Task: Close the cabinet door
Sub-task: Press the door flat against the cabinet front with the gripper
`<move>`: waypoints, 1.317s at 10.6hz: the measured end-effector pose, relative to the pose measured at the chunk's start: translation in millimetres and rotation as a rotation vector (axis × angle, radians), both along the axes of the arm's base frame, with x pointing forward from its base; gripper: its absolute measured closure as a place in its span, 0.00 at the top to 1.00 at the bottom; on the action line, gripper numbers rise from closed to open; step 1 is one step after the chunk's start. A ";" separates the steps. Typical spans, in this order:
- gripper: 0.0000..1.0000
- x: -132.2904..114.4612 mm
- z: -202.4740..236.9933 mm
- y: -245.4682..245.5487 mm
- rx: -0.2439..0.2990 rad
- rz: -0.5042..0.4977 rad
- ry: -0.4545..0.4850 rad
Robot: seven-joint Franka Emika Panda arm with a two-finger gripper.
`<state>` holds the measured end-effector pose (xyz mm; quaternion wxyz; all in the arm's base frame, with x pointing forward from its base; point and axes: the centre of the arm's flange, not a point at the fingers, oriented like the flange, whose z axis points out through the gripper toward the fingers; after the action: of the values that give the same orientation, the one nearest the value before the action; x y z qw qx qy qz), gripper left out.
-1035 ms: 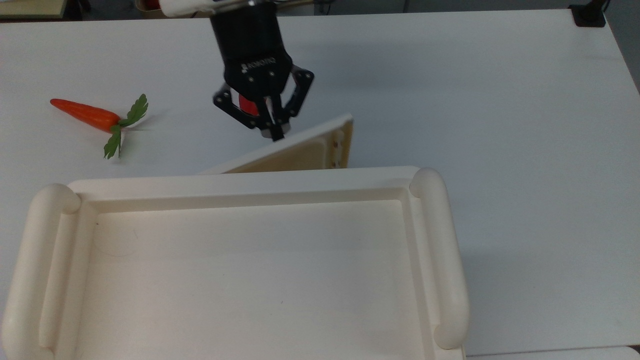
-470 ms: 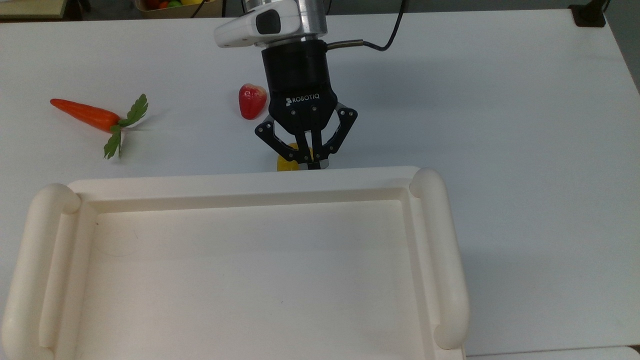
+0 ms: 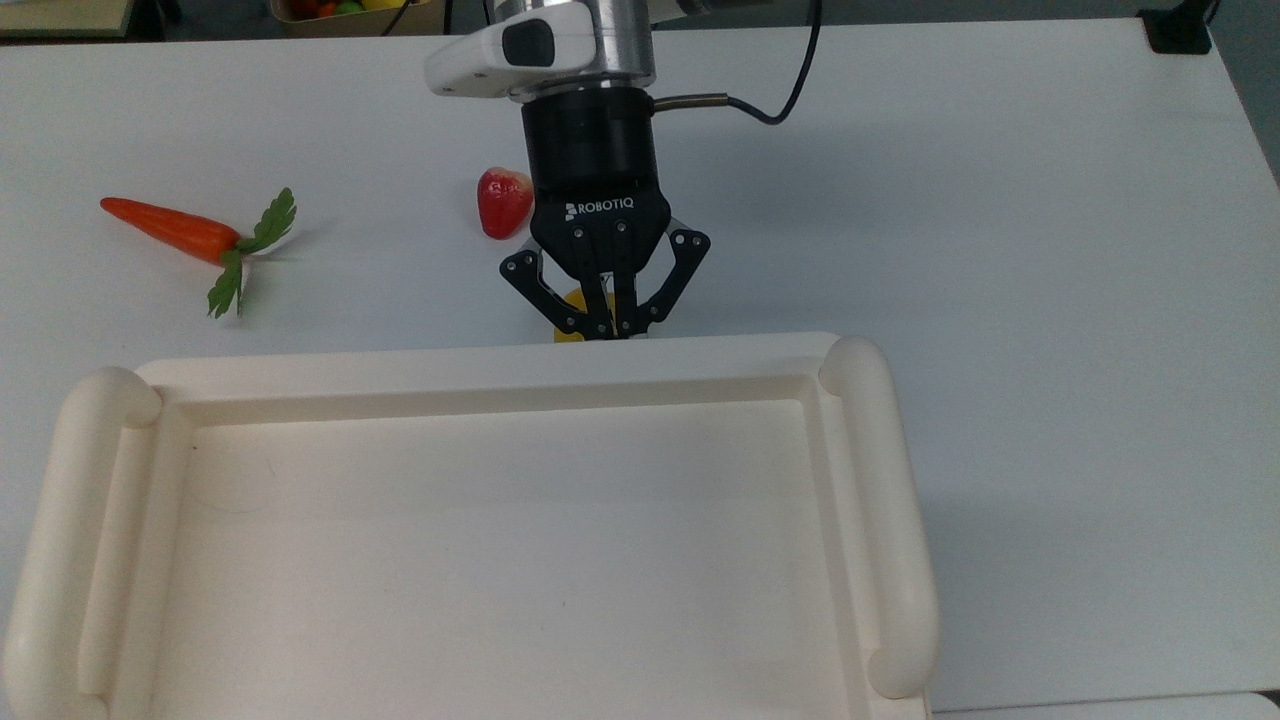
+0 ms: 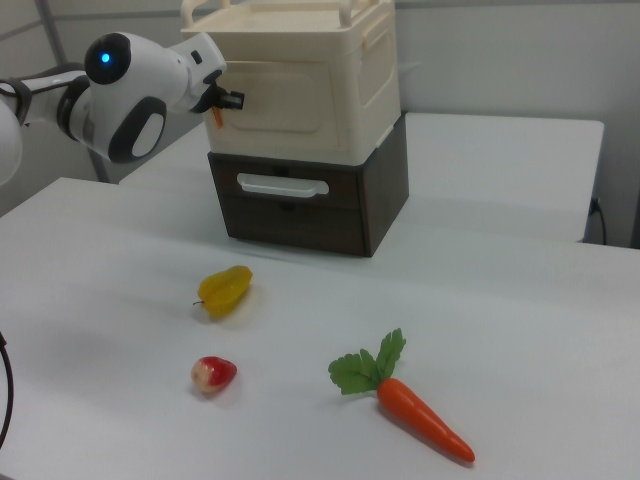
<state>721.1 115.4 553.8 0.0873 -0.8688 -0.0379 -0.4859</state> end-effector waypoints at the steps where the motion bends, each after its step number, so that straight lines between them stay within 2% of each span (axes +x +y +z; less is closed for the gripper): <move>1: 0.01 3.4 -3.4 4.6 0.002 -0.001 -0.003; 14: 0.01 23.6 -11.1 23.8 0.019 -0.007 -0.027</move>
<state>744.7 139.2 542.7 0.0930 -0.8616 -0.0314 -0.4980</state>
